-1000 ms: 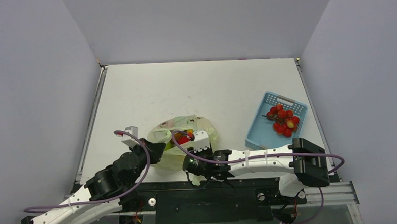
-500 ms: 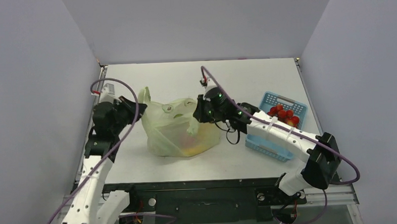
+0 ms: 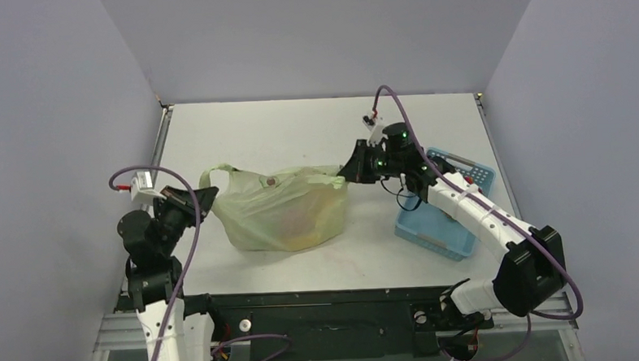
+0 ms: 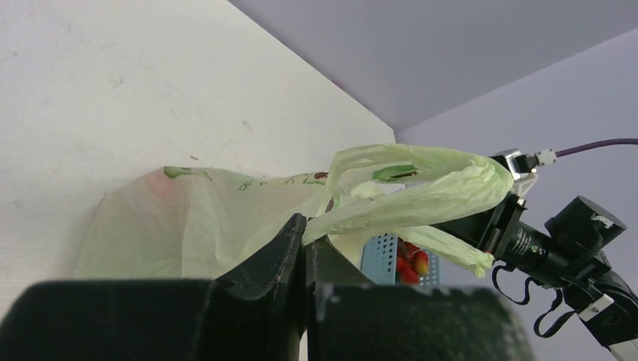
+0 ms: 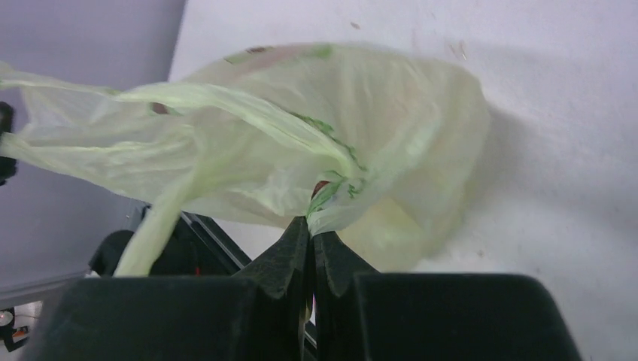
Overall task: Take the fake fruits out of the plastic bag
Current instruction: Adjust the plastic bag at the center of the board.
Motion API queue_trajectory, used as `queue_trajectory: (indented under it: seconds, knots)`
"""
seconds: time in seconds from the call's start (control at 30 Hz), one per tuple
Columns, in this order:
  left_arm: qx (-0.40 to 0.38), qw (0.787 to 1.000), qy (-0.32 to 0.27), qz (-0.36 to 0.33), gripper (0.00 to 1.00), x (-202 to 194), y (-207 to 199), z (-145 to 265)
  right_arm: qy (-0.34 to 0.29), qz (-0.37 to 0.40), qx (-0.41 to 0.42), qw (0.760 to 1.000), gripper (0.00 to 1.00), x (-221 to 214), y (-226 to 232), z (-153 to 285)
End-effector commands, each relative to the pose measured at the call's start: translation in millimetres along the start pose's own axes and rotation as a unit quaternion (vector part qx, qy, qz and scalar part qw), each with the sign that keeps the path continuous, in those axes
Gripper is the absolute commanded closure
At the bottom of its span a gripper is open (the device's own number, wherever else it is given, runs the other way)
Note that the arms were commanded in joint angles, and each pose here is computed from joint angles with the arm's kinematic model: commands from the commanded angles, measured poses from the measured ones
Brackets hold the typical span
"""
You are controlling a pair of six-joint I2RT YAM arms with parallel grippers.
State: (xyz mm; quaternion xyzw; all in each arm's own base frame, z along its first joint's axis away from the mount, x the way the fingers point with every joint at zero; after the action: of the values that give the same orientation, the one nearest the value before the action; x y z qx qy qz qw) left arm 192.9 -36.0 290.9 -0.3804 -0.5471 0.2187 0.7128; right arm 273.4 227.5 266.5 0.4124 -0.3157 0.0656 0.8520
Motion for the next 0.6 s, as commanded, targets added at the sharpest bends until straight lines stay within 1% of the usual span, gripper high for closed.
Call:
queue_trajectory:
  seconds: [0.0,0.03,0.1,0.2,0.3,0.37,0.43,0.5,0.53,0.57]
  knots:
    - [0.1,0.995,-0.001,-0.018,1.0,-27.1,37.2,19.0,0.031,-0.003,-0.065,0.997,1.0,-45.2,-43.4,10.4]
    - [0.125,0.992,0.008,-0.026,1.0,-33.5,48.1,21.4,0.045,-0.004,-0.084,0.995,1.0,-59.1,-56.0,10.6]
    - [0.142,0.989,0.012,-0.04,1.0,-38.6,54.6,26.0,0.05,-0.005,-0.113,0.992,1.0,-71.6,-69.6,15.2]
    - [0.132,0.99,0.011,-0.048,1.0,-34.9,47.6,26.7,0.033,0.005,-0.131,0.991,1.0,-68.8,-72.0,31.2]
    - [0.118,0.992,0.004,-0.055,1.0,-26.5,39.1,23.5,-0.001,0.032,-0.133,0.991,1.0,-49.0,-58.2,49.3]
    - [0.089,0.994,0.016,-0.06,1.0,-24.7,31.3,20.6,-0.007,0.04,-0.131,0.991,1.0,-41.4,-49.5,57.4]
    - [0.054,0.996,0.026,-0.072,1.0,-24.3,22.1,20.3,-0.009,0.043,-0.11,0.993,1.0,-36.0,-38.8,59.9]
    - [0.023,0.995,0.022,-0.098,1.0,-21.1,11.1,24.0,-0.008,0.045,-0.097,0.994,1.0,-35.5,-32.0,59.5]
    - [0.012,0.993,0.015,-0.119,0.95,-16.5,4.1,26.5,-0.009,0.047,-0.095,0.994,1.0,-35.3,-30.6,59.4]
    - [0.006,0.992,0.014,-0.128,0.93,-14.7,0.1,27.8,-0.011,0.049,-0.091,0.995,1.0,-35.0,-28.3,59.3]
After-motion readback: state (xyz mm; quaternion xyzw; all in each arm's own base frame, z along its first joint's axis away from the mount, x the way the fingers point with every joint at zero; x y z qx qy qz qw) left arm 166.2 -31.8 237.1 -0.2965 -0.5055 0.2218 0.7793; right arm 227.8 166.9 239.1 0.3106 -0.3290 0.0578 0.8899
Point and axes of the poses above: each gripper's point midway between its finger pads, its own z axis back along the fingers, its own y axis along the line the jaws close on, x = y × z, the point moved 7 cm from there along z, back along the fingers, and after that the axes turned 2 degrees about -z, right-handed, at the moved point
